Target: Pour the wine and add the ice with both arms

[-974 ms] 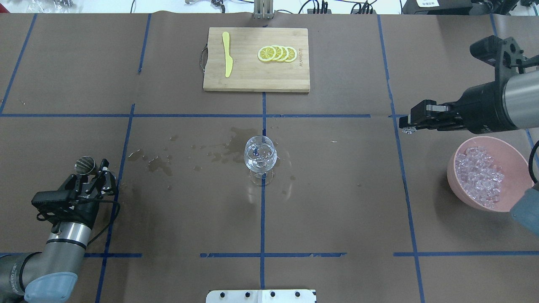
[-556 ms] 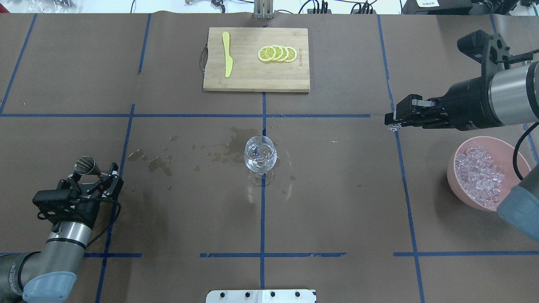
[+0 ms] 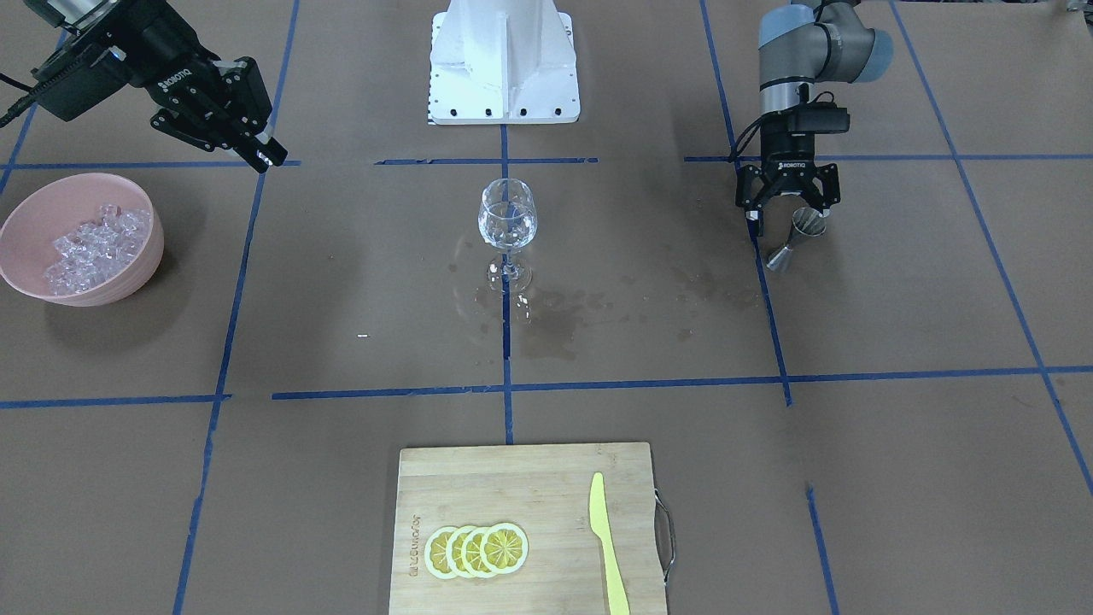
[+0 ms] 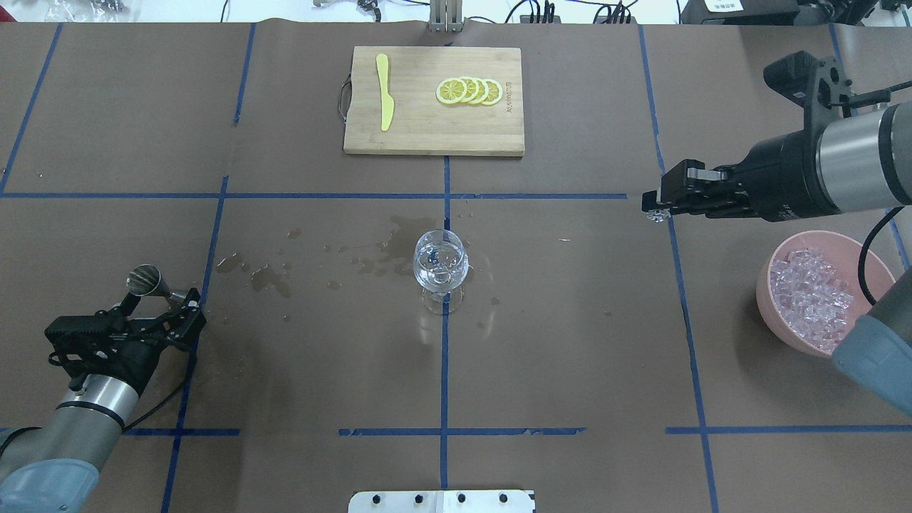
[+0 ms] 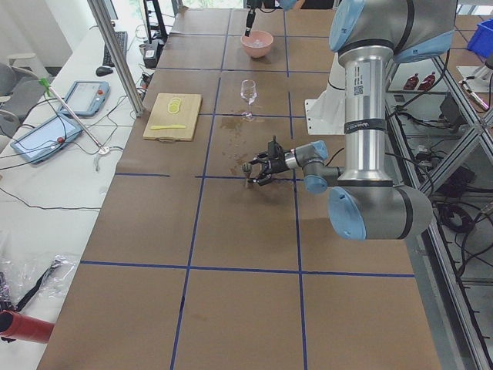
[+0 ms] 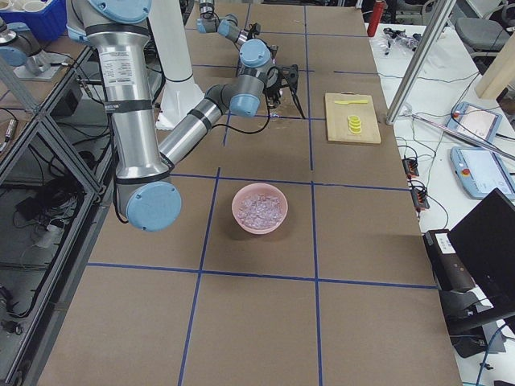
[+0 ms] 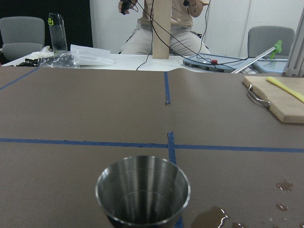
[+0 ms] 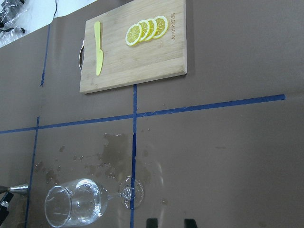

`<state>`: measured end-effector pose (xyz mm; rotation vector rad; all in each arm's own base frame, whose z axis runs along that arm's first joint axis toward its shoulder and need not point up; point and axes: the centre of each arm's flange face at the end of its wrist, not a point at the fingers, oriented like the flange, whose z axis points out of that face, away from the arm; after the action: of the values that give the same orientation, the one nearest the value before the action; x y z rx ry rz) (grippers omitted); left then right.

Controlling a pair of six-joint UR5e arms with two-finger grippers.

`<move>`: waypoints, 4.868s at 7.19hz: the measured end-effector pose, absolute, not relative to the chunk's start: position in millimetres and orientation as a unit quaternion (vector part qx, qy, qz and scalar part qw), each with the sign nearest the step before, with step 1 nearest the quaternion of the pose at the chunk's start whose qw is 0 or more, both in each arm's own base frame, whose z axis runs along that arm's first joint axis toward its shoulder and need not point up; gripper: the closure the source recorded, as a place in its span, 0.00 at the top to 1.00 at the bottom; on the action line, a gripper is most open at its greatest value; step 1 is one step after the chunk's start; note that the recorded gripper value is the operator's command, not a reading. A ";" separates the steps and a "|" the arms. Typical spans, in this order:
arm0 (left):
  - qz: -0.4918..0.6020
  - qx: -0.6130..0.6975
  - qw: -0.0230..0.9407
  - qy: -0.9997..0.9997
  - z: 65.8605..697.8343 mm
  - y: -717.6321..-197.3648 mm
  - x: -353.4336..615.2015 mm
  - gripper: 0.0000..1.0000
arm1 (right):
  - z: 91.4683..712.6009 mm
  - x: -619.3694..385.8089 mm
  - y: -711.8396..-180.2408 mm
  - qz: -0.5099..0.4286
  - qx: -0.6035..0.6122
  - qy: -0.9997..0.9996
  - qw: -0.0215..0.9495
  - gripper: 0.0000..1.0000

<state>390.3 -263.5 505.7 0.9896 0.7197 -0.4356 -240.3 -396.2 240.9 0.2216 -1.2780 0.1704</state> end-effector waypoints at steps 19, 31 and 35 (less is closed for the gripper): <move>0.143 0.286 0.908 0.271 344.8 -339.3 98.8 1.00 | 128.3 -455.9 -393.0 0.069 0.106 -0.581 0.804 0.00; 0.190 0.266 0.926 0.187 412.1 -413.1 -27.0 1.00 | 108.6 -365.6 -443.2 0.105 0.085 -0.570 0.810 1.00; 0.177 0.245 0.925 0.231 434.9 -449.0 -31.5 1.00 | 173.4 -226.0 -512.8 0.118 0.089 -0.500 0.853 1.00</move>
<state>-31.5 -449.0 434.9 0.5037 0.4740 0.3639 -226.0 -512.8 173.4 0.1880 -1.0521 0.2483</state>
